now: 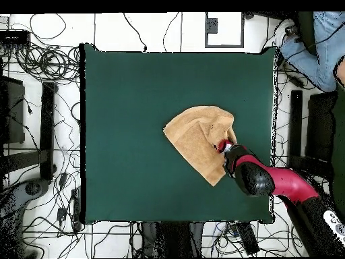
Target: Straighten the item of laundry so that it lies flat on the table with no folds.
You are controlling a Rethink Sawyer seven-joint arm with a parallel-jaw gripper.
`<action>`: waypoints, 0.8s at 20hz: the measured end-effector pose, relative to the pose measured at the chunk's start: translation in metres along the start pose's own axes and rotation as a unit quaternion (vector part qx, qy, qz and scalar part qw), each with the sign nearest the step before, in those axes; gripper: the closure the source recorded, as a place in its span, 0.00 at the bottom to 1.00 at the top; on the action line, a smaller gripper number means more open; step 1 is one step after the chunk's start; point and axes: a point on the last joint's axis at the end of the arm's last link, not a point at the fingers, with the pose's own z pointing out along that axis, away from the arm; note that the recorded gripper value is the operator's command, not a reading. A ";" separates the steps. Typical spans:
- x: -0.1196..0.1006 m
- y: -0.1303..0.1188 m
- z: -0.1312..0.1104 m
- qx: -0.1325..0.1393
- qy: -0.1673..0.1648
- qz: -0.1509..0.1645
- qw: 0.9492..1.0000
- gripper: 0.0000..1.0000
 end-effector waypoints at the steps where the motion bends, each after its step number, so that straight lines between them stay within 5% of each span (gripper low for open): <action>1: 0.000 0.000 0.000 0.000 0.000 0.000 1.000 1.00; 12: 0.000 0.004 0.001 0.000 0.002 0.002 1.000 1.00; 16: 0.003 0.011 0.001 0.041 0.004 -0.044 0.998 1.00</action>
